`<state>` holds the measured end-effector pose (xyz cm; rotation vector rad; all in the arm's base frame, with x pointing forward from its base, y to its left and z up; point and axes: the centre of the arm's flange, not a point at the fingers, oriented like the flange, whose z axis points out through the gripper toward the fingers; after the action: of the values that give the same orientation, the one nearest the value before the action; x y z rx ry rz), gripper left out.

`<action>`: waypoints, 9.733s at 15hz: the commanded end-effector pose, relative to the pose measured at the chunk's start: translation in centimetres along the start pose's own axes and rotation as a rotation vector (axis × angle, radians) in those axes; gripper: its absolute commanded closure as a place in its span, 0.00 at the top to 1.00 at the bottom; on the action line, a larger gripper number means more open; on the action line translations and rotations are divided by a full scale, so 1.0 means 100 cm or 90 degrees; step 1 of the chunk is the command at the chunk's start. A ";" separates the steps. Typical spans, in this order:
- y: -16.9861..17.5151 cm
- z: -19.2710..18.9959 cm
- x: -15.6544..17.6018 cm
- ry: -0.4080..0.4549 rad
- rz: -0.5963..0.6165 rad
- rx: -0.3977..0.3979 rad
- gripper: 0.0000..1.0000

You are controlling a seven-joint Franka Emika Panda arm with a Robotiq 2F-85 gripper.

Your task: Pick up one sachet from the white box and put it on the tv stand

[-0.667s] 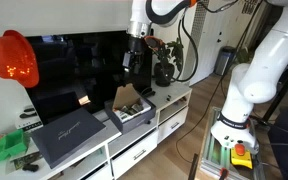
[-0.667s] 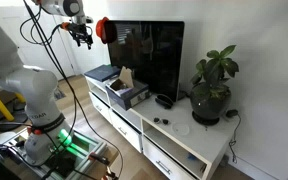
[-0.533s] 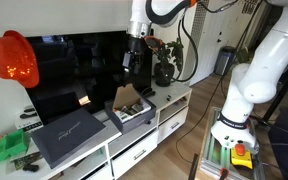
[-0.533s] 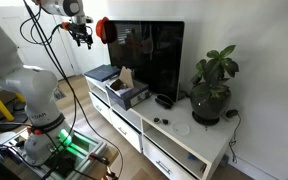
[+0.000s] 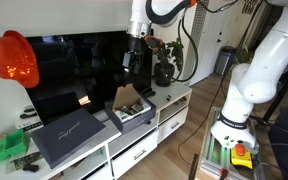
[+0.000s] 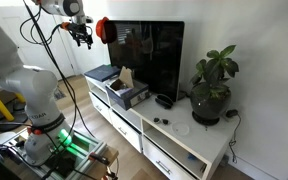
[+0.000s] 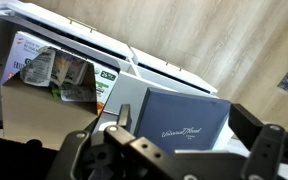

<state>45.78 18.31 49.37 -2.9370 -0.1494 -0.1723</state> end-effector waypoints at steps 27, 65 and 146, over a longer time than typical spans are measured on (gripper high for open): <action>0.149 0.232 0.065 -0.035 0.327 -0.332 1.00; 0.180 0.389 0.090 -0.057 0.325 -0.375 0.40; 0.417 0.306 -0.033 0.044 0.232 -0.683 0.00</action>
<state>48.98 -14.69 13.73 -3.9252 0.7874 -0.3122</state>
